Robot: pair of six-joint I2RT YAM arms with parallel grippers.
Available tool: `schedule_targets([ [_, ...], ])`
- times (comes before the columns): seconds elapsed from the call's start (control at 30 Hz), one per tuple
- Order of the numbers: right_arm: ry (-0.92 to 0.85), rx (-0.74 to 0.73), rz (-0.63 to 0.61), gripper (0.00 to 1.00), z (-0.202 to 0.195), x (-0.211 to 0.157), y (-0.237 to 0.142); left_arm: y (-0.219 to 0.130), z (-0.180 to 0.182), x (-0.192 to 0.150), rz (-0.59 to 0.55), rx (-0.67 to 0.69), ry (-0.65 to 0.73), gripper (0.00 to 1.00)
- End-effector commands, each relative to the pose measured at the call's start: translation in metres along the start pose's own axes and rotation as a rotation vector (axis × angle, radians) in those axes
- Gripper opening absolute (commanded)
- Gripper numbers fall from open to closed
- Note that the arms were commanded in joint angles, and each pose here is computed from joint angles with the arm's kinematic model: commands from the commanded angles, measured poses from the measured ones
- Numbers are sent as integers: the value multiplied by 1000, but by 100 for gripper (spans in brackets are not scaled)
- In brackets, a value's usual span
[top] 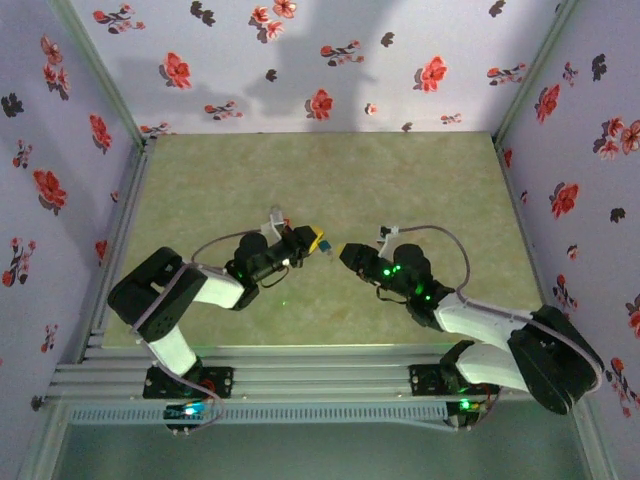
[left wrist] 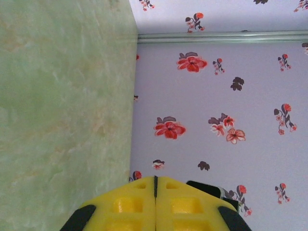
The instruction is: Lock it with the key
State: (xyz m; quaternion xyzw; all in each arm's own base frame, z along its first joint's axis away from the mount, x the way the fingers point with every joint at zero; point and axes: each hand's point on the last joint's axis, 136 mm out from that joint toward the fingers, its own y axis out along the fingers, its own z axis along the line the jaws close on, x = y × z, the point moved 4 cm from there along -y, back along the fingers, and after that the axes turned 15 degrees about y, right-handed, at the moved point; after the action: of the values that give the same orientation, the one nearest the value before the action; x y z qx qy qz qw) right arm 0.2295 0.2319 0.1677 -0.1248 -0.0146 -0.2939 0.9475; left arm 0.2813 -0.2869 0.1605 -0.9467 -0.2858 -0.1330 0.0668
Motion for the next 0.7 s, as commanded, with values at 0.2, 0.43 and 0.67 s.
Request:
schedule_targets([
  [0.2,-2,42,-5,38,6,3,8,6,-8,1,-13,-44,-3,0],
  [0.43,19,57,22,36,4,0,15,9,-7,1,-14,-46,-12,0],
  [0.67,14,66,19,34,3,0,15,9,-5,1,-12,-42,-14,0],
])
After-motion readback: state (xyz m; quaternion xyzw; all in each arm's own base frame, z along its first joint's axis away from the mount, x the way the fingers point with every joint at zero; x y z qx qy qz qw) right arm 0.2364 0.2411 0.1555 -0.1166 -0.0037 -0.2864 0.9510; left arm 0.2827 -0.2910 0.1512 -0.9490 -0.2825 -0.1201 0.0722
